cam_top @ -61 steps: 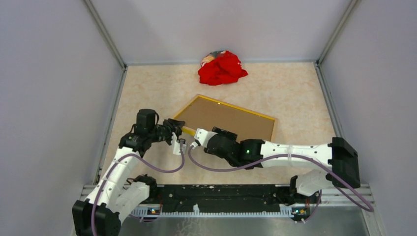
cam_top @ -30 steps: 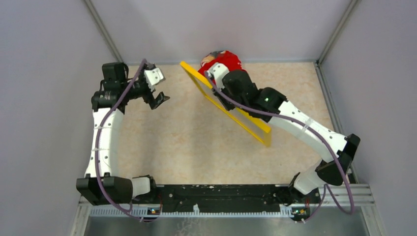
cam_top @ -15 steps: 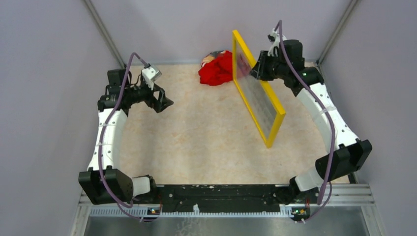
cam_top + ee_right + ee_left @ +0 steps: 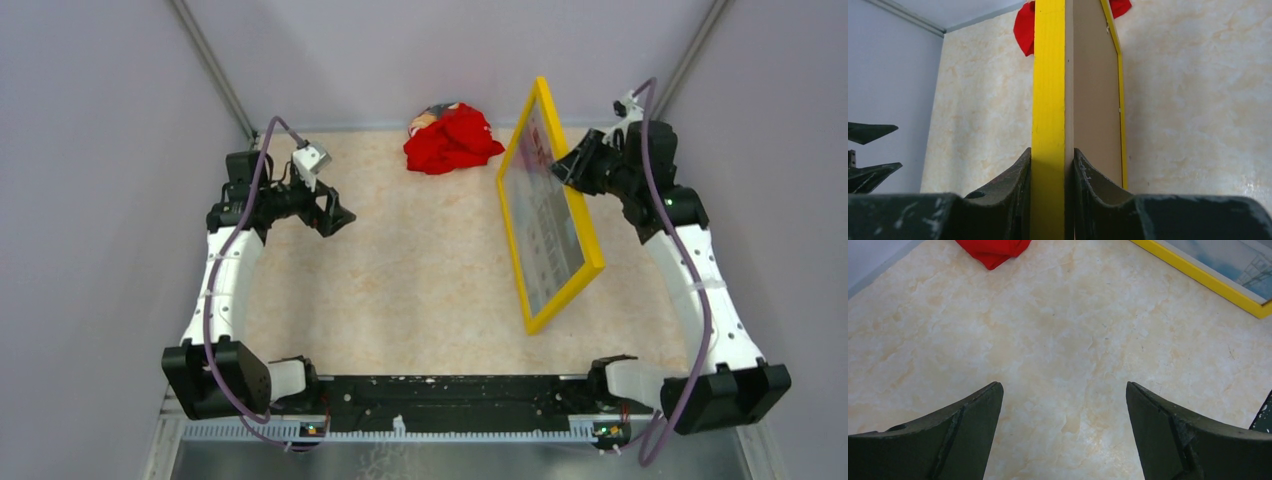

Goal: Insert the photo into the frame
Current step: Turn over the photo frame at the center of the board.

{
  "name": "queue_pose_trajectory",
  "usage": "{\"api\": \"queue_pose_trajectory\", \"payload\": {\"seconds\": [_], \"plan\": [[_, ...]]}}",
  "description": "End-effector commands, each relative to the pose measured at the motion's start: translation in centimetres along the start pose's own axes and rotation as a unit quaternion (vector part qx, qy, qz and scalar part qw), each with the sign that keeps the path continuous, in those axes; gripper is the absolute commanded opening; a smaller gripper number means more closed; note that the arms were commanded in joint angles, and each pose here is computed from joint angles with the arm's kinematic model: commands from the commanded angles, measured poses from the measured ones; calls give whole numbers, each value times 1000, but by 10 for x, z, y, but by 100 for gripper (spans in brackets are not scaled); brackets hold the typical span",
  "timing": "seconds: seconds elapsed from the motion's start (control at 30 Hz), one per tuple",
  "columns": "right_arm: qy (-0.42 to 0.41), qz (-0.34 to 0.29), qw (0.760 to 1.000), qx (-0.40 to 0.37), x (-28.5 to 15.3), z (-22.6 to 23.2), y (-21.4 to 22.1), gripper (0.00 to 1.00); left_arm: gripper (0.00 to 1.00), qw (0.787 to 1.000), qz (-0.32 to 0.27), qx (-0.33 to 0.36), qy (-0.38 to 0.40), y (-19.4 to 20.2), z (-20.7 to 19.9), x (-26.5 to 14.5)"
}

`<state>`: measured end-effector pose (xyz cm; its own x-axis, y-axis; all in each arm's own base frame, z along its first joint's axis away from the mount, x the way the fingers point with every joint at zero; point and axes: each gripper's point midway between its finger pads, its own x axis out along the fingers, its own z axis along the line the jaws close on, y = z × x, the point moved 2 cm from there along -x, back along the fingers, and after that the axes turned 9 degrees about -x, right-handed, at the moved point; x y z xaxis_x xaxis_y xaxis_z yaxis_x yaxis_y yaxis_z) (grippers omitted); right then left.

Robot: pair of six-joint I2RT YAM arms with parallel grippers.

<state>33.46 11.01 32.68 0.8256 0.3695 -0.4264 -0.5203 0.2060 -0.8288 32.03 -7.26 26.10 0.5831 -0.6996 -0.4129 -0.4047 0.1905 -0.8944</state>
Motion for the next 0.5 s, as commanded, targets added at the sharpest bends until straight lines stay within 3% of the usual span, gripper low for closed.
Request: {"api": "queue_pose_trajectory", "payload": {"seconds": [0.0,0.47], "plan": [[19,76,996,42,-6,-18,65,0,99,1000,-20,4,10,-7,-1,2],[-21,61,989,134,10,-30,152,0,99,1000,5,7,11,12,-1,3]]}}
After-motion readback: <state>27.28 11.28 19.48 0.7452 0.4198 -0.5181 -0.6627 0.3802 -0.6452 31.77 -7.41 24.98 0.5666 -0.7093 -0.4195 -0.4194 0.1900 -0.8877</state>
